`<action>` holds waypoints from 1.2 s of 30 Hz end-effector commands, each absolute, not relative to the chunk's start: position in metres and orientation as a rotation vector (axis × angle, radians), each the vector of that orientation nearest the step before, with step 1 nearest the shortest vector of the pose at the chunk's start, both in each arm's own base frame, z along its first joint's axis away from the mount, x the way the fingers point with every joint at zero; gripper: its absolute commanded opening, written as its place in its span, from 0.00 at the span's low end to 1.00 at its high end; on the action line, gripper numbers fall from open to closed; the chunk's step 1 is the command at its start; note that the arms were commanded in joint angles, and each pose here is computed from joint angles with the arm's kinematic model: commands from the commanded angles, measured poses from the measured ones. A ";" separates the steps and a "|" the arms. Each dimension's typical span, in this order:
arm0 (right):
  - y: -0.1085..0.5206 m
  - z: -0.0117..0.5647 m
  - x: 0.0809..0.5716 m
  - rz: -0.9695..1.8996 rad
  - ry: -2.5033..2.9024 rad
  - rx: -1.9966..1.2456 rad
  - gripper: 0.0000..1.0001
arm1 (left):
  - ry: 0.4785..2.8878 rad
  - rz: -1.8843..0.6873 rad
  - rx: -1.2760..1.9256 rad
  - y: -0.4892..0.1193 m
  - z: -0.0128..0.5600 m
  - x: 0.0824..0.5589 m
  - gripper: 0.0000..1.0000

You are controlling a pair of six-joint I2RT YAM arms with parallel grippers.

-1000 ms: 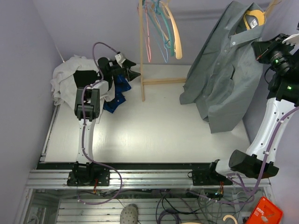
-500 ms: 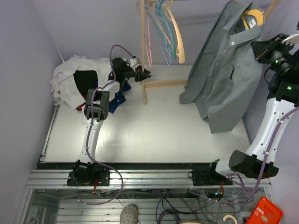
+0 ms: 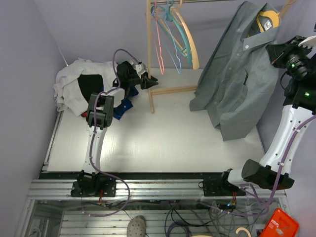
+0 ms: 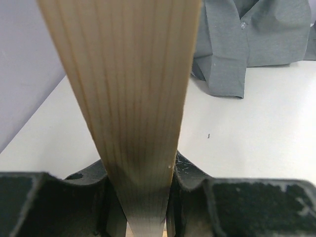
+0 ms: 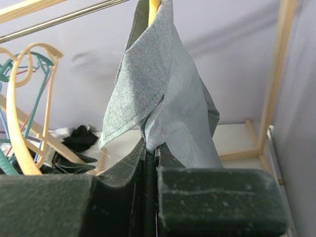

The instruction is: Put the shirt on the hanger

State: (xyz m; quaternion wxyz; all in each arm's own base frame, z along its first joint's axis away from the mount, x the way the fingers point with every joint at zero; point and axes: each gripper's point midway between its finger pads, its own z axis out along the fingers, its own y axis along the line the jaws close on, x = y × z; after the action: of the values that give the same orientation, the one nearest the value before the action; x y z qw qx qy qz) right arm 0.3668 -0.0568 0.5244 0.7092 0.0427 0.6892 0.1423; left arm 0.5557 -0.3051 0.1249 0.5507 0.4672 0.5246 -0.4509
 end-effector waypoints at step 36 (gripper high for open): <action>-0.031 0.499 0.330 0.124 1.661 0.118 0.00 | 1.114 -1.311 1.319 -0.246 0.146 0.423 0.07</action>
State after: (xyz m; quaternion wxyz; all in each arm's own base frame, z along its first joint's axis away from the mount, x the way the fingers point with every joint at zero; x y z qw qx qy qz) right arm 0.3432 -0.0316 0.4750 0.6357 0.0641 0.7659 0.0724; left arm 0.4420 -0.2502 0.1378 0.4388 0.4751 0.5062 -0.5705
